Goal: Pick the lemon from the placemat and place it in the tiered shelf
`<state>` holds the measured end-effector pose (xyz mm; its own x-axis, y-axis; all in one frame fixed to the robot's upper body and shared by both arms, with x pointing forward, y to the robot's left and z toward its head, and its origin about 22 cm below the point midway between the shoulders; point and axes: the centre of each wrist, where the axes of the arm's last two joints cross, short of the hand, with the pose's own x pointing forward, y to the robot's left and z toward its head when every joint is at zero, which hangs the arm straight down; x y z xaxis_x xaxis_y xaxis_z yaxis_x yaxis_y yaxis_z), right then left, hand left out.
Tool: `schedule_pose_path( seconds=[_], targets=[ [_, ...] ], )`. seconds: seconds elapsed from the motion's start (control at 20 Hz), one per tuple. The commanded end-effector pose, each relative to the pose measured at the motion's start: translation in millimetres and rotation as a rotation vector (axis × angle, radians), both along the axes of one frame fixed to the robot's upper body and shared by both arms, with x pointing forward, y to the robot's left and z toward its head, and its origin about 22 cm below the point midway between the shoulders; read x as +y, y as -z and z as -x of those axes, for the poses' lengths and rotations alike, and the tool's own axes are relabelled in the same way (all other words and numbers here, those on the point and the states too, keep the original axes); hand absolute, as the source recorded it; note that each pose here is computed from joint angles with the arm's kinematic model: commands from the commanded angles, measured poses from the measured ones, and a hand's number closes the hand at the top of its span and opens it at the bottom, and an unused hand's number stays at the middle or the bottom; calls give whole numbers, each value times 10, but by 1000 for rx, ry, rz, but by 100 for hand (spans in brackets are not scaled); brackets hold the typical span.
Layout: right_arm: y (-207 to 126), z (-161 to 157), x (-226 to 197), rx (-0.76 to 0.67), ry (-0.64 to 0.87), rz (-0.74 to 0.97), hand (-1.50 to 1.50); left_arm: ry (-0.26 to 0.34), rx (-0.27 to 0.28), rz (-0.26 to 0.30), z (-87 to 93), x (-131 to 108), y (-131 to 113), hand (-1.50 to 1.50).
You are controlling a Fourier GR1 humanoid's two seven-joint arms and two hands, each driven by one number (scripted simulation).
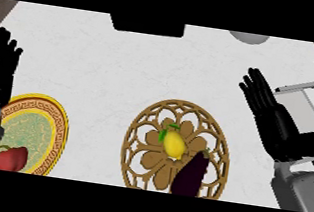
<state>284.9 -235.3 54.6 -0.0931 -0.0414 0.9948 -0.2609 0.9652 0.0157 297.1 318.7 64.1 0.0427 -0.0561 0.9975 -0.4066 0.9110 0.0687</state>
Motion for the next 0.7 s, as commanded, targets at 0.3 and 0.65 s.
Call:
schedule_pose_path(
  seconds=[0.3,0.65],
  targets=[
    [145,-100,140,-197,284,577,150,165,208,-107,308,117,372,0],
    [661,477,1594,-318,388,516,-150,269,251,-109,598,292,595,0]
  ],
)
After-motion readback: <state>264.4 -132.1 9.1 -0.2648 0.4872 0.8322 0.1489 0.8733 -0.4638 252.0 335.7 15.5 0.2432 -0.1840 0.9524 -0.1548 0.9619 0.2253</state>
